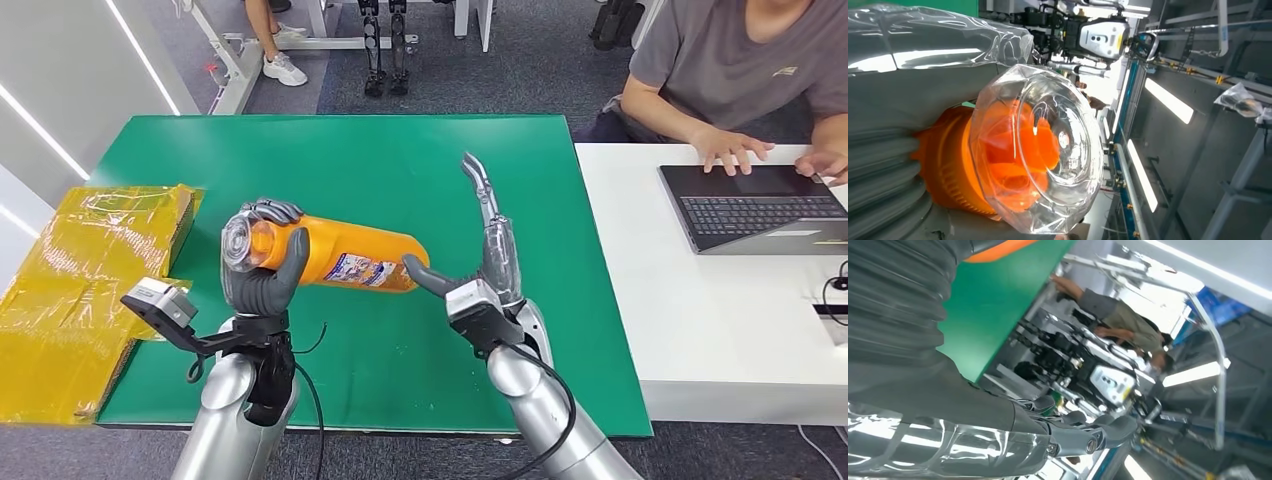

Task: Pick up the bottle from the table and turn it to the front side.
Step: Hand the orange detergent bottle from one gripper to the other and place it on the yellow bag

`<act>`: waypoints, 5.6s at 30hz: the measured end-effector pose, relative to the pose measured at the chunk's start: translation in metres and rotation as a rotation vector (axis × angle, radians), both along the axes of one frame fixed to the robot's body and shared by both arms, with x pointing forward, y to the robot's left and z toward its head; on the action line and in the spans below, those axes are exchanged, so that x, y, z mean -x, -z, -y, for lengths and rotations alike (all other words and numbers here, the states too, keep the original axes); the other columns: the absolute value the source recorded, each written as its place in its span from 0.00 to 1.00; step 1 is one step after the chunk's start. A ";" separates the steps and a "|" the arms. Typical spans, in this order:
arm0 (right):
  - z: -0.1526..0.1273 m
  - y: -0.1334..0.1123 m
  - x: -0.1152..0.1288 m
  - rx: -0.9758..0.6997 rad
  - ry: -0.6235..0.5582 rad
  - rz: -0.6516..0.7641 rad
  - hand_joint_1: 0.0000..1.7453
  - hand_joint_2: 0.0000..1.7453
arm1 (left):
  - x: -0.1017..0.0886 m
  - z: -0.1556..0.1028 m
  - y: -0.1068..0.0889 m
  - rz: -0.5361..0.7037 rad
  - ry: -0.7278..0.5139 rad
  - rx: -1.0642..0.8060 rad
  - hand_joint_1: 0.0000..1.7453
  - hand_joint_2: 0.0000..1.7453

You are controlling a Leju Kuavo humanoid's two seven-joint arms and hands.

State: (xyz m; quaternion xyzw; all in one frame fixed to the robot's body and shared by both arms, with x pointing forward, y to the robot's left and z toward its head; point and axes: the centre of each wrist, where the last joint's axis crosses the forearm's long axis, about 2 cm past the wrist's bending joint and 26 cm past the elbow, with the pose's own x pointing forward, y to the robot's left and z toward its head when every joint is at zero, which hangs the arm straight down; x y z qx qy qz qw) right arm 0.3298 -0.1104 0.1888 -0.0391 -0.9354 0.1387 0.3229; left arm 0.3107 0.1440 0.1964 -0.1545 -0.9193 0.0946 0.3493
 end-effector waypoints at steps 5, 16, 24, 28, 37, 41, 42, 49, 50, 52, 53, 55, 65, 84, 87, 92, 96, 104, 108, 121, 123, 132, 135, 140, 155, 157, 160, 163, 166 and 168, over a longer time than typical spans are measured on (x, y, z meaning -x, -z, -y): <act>0.005 -0.001 0.019 -0.154 0.126 0.083 0.00 1.00 | 0.000 -0.002 -0.003 0.004 -0.046 -0.005 1.00 1.00; 0.008 -0.005 0.063 -0.203 0.172 0.169 0.00 1.00 | 0.000 -0.016 -0.003 0.079 -0.390 -0.299 1.00 1.00; 0.009 -0.008 0.072 -0.234 0.177 0.176 0.00 1.00 | -0.001 -0.036 -0.003 0.197 -0.729 -0.668 1.00 1.00; 0.010 -0.009 0.076 -0.242 0.179 0.178 0.00 1.00 | -0.007 -0.062 -0.009 0.374 -0.907 -0.901 1.00 1.00; 0.010 -0.010 0.081 -0.276 0.174 0.167 0.00 1.00 | -0.018 -0.144 -0.039 0.466 -1.281 -1.217 1.00 1.00; 0.012 -0.011 0.085 -0.292 0.173 0.162 0.00 1.00 | -0.015 -0.173 -0.044 0.440 -1.377 -1.285 1.00 1.00; 0.012 -0.011 0.085 -0.295 0.173 0.161 0.00 1.00 | -0.014 -0.178 -0.045 0.428 -1.396 -1.299 1.00 1.00; 0.012 -0.011 0.087 -0.318 0.165 0.148 0.00 1.00 | -0.020 -0.191 -0.045 0.241 -1.513 -1.332 1.00 1.00; 0.012 -0.011 0.087 -0.321 0.163 0.146 0.00 1.00 | -0.022 -0.191 -0.042 0.225 -1.505 -1.346 1.00 1.00; 0.012 -0.011 0.087 -0.330 0.159 0.139 0.00 1.00 | -0.028 -0.190 -0.033 0.188 -1.478 -1.372 1.00 1.00; 0.012 -0.011 0.087 -0.333 0.159 0.137 0.00 1.00 | -0.031 -0.188 -0.029 0.172 -1.464 -1.384 1.00 1.00; 0.013 -0.011 0.089 -0.332 0.159 0.137 0.00 1.00 | -0.035 -0.186 -0.019 0.147 -1.429 -1.421 1.00 1.00; 0.016 -0.009 0.093 -0.334 0.160 0.136 0.00 1.00 | -0.053 -0.193 0.039 0.111 -1.203 -1.706 1.00 1.00; 0.020 -0.007 0.093 -0.339 0.135 0.123 0.00 1.00 | -0.046 -0.222 0.100 -0.018 -0.904 -1.892 1.00 1.00; 0.021 -0.008 0.092 -0.336 0.135 0.128 0.00 1.00 | -0.042 -0.221 0.108 -0.026 -0.871 -1.910 1.00 1.00; 0.021 -0.008 0.091 -0.333 0.133 0.133 0.00 1.00 | -0.038 -0.214 0.120 -0.058 -0.837 -1.949 0.05 1.00; 0.018 -0.010 0.089 -0.337 0.120 0.131 0.00 1.00 | -0.039 -0.205 0.127 -0.088 -0.822 -1.967 0.00 1.00; 0.013 -0.014 0.079 -0.335 0.095 0.138 0.00 1.00 | -0.050 -0.193 0.127 -0.130 -0.802 -1.975 0.00 1.00; 0.012 -0.014 0.075 -0.331 0.091 0.136 0.00 1.00 | -0.051 -0.192 0.128 -0.148 -0.793 -1.978 0.00 1.00; 0.012 -0.013 0.071 -0.302 0.094 0.145 0.00 1.00 | -0.047 -0.191 0.105 -0.013 -0.854 -1.806 0.00 1.00; 0.012 -0.012 0.071 -0.299 0.095 0.146 0.00 1.00 | -0.045 -0.191 0.093 0.064 -0.875 -1.750 0.00 1.00; 0.012 -0.012 0.071 -0.292 0.097 0.148 0.00 1.00 | -0.023 -0.205 0.030 0.235 -1.152 -1.385 0.00 1.00; 0.012 -0.011 0.072 -0.289 0.098 0.150 0.00 1.00 | -0.017 -0.205 0.013 0.243 -1.225 -1.264 0.00 1.00; 0.012 -0.008 0.075 -0.268 0.106 0.152 0.00 1.00 | -0.015 -0.187 -0.004 0.179 -1.219 -0.817 0.00 1.00; 0.015 0.005 0.087 -0.223 0.130 0.141 0.00 1.00 | 0.001 -0.083 -0.048 0.197 -0.792 -0.119 0.00 1.00; 0.017 0.005 0.087 -0.220 0.137 0.143 0.00 1.00 | 0.006 -0.071 -0.052 0.204 -0.727 -0.078 0.00 1.00; 0.020 0.006 0.087 -0.211 0.155 0.145 0.00 1.00 | 0.011 -0.051 -0.056 0.186 -0.542 0.006 0.00 1.00; 0.022 0.009 0.089 -0.211 0.176 0.138 0.00 1.00 | 0.018 -0.037 -0.053 0.153 -0.332 0.101 0.00 1.00; 0.025 0.010 0.091 -0.208 0.192 0.134 0.00 1.00 | 0.026 -0.028 -0.050 0.134 -0.235 0.164 0.00 1.00; 0.027 0.011 0.092 -0.206 0.202 0.134 0.00 1.00 | 0.031 -0.023 -0.047 0.117 -0.191 0.202 0.00 1.00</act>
